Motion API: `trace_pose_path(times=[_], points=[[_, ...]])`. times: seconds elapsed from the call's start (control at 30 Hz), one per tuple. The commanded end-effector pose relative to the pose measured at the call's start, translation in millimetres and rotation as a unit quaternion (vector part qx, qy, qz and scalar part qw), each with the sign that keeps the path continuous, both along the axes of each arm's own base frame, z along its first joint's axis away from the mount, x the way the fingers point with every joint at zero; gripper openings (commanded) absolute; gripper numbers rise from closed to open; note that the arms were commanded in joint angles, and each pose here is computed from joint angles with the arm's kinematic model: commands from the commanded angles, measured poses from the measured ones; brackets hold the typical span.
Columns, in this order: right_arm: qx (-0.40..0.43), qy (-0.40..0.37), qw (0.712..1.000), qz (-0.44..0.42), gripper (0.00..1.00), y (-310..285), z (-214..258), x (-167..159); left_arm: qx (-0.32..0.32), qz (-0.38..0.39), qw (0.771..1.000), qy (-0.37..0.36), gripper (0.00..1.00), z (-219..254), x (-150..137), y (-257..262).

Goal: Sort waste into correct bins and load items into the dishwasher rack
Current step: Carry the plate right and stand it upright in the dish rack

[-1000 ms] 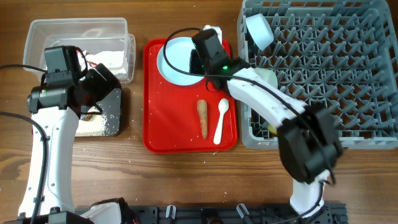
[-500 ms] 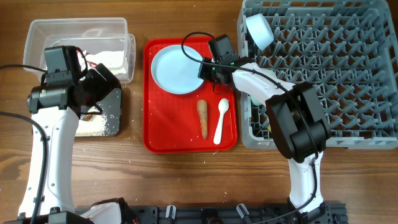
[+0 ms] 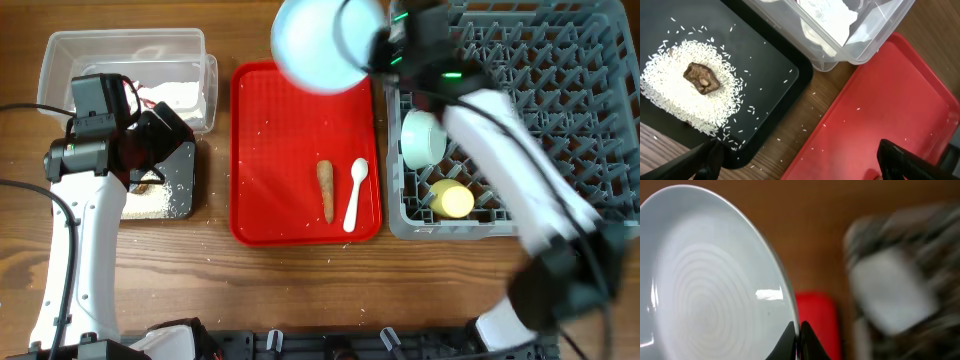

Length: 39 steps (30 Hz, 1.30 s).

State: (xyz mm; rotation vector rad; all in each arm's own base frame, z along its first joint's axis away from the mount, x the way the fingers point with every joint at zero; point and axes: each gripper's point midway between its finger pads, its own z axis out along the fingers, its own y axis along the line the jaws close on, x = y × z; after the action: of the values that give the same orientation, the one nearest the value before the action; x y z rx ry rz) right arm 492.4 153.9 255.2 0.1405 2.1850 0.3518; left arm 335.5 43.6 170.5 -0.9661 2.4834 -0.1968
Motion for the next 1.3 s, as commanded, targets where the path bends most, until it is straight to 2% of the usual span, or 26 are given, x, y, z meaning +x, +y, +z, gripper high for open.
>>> trace_pose_path(times=[0.0,0.07,0.13,0.3,0.43,0.6,0.8,0.83,0.9,0.93,1.0,1.03,1.17,1.27], points=[[-0.183,-0.116,0.967,-0.134,0.04,-112.1,100.8,-17.8,0.004,0.004,1.000,-0.011,1.00,7.8,2.2,3.6],[-0.297,-0.107,0.931,-0.184,0.04,-161.8,118.0,-32.7,0.004,0.004,1.000,-0.011,1.00,7.8,2.2,3.6],[-0.395,-0.065,0.892,-0.209,0.04,-193.2,115.4,-42.1,0.004,0.004,1.000,-0.011,1.00,7.8,2.2,3.6],[-0.548,0.033,0.821,-0.155,0.04,-214.5,86.5,-39.3,0.004,0.004,1.000,-0.011,1.00,7.8,2.2,3.5],[-0.603,0.104,0.778,-0.141,0.04,-223.0,43.0,-23.9,0.004,0.004,1.000,-0.011,1.00,8.0,2.3,3.6],[-0.620,0.152,0.763,-0.105,0.04,-218.7,-12.7,-4.9,0.004,0.004,1.000,-0.011,1.00,7.8,2.2,3.6],[-0.619,0.149,0.768,-0.072,0.06,-197.0,-33.0,3.8,0.004,0.004,1.000,-0.011,1.00,8.0,2.3,3.6],[-0.618,0.146,0.769,-0.068,0.13,-192.9,-33.3,4.4,0.004,0.004,1.000,-0.012,1.00,8.1,2.2,3.6],[-0.618,0.142,0.771,-0.063,0.44,-187.0,-33.6,5.1,0.004,0.004,1.000,-0.012,1.00,8.1,2.2,3.6],[-0.611,0.136,0.778,-0.055,0.63,-181.8,-35.7,7.0,0.004,0.004,1.000,-0.012,1.00,8.1,2.2,3.6],[-0.578,0.121,0.804,-0.073,0.83,-177.7,-37.5,8.8,0.004,0.004,1.000,-0.011,1.00,7.8,2.2,3.6],[-0.555,0.116,0.822,-0.059,0.89,-171.0,-40.7,8.1,0.004,0.004,1.000,-0.011,1.00,7.8,2.2,3.6],[-0.485,0.090,0.869,-0.041,1.00,-154.9,-25.6,-3.1,0.004,0.004,1.000,-0.011,1.00,8.0,2.3,3.6],[-0.403,0.057,0.913,-0.002,1.00,-131.9,0.7,-23.2,0.004,0.004,1.000,-0.012,1.00,8.0,2.3,3.5]])
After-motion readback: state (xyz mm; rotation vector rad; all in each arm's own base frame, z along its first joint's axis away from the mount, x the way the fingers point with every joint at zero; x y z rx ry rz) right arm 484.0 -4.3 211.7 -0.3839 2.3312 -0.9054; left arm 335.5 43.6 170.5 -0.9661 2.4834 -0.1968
